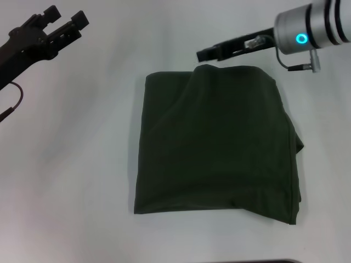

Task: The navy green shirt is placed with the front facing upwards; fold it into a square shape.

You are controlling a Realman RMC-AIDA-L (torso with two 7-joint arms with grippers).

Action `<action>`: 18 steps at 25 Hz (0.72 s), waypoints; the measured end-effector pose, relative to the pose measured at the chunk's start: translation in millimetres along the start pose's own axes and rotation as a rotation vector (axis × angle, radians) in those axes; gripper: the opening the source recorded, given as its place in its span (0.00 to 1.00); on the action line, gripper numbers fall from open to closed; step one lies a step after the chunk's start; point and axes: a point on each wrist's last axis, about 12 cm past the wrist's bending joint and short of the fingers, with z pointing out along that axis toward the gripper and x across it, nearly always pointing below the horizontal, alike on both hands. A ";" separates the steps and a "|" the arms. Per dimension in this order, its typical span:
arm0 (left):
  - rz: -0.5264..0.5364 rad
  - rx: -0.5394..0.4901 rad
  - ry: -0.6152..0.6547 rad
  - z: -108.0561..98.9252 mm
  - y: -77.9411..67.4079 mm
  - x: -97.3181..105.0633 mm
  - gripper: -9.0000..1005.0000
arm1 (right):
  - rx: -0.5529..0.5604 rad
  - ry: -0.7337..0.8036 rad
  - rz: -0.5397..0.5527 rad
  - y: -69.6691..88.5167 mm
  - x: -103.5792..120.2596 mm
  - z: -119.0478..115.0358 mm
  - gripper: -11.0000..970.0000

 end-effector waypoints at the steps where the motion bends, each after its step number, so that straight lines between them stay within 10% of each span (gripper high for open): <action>1: 0.000 0.000 0.000 0.0 -0.1 0.0 0.90 | 0.008 -0.025 0.016 -3.3 2.3 -1.9 0.09; 13: 0.001 -0.001 0.000 -0.6 -1.3 2.7 0.90 | -0.181 -0.222 0.019 -16.2 49.6 -45.2 0.59; 18: -0.001 -0.002 -0.001 -0.6 -1.7 3.3 0.90 | -0.237 -0.187 0.039 -20.4 70.7 -62.9 0.42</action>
